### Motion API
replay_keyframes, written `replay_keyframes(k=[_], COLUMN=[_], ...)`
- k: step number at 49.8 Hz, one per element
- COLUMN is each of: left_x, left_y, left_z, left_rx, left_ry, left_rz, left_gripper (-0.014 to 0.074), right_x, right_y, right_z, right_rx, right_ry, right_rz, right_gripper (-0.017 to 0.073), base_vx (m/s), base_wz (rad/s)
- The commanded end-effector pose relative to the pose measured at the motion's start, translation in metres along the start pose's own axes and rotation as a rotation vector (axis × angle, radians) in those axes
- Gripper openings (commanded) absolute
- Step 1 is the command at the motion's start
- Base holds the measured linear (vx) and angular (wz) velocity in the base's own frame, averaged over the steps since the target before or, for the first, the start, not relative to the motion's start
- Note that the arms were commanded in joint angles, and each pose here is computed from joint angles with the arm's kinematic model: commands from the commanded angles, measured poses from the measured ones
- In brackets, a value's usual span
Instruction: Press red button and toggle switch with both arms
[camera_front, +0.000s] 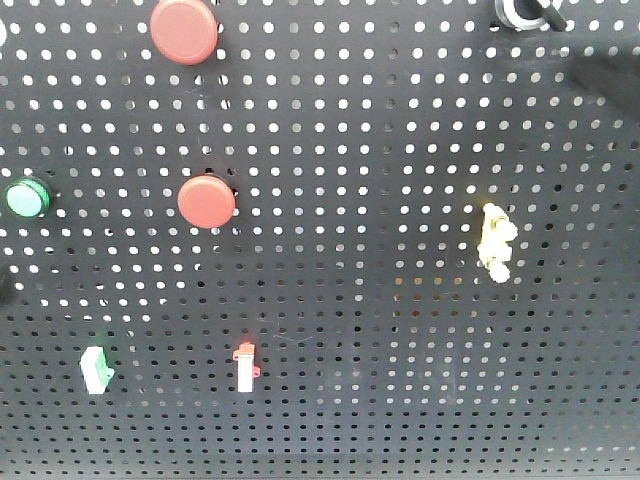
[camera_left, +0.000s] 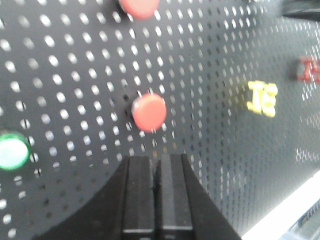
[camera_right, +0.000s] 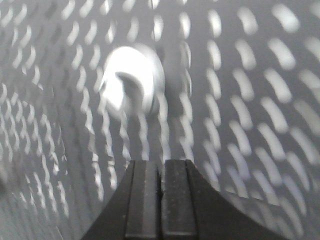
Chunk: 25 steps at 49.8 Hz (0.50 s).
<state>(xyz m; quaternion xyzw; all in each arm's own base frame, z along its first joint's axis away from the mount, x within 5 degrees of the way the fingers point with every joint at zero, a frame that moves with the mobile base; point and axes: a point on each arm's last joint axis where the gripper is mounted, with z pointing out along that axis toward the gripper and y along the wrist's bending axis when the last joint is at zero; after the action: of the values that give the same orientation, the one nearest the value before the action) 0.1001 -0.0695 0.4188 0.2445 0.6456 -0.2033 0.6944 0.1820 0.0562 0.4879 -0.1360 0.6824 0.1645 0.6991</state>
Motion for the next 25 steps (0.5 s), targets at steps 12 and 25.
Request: replay_keyframes(k=[12,25], left_x=[0.065,0.109], left_y=[-0.011,-0.015], left_z=[-0.05,-0.066], left_rx=[-0.016,-0.032], left_ry=[-0.004,0.002], left_rz=[0.011,0.001], left_gripper=[0.0002,0.0002], right_x=[0.076,0.146], right_y=[0.007,0.011], right_z=[-0.099,-0.142], right_rx=[0.156,0.213], right_ry=[-0.109,-0.179], right_rz=[-0.191,-0.217], right_gripper=[-0.0003,-0.0003], base_vx=[0.0,0.0], base_wz=[0.0,0.0])
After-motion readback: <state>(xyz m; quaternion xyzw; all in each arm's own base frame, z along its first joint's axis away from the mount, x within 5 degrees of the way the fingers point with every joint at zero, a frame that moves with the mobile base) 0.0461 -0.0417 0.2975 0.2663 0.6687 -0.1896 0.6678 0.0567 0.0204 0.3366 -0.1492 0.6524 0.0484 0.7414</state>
